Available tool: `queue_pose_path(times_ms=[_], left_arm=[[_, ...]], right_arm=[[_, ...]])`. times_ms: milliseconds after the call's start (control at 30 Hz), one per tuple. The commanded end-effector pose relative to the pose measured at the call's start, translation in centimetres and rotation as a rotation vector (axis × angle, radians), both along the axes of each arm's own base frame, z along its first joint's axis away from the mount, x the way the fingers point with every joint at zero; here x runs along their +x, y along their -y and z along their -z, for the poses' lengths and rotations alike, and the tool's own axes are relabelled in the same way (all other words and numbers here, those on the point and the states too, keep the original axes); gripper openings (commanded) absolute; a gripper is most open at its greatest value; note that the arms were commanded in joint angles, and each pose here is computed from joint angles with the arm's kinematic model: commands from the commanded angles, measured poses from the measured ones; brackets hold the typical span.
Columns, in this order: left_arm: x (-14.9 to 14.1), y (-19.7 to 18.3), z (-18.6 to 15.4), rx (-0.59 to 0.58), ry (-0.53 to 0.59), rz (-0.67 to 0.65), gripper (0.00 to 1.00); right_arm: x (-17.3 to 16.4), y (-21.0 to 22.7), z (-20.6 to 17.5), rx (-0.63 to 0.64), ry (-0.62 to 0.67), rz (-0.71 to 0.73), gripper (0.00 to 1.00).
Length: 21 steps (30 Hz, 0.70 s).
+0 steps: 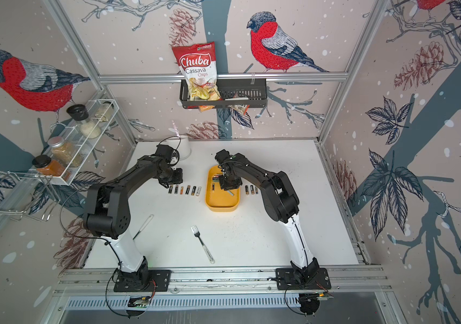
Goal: Take the batteries out of the storage box
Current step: Adjust the battery in the storage box, then pick up the battery from the storage box.
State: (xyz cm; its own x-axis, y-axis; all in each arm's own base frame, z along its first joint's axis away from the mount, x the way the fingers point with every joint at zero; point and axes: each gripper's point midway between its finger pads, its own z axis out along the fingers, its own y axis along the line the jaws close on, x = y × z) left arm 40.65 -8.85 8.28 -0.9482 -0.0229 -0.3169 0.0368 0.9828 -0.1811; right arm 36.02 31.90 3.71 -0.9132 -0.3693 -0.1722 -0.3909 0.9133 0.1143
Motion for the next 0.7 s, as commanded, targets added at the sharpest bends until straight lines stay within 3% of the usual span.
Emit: queue_pose_path(times_ms=[0, 667], left_arm=[[-0.04, 0.09, 0.10, -0.001, 0.000, 0.003, 0.33], [-0.16, -0.06, -0.23, 0.006, 0.008, 0.001, 0.32]], right_arm=[[-0.46, 1.06, 0.48, -0.047, -0.003, -0.007, 0.30], [-0.66, 0.41, 0.64, -0.035, -0.012, -0.024, 0.15]])
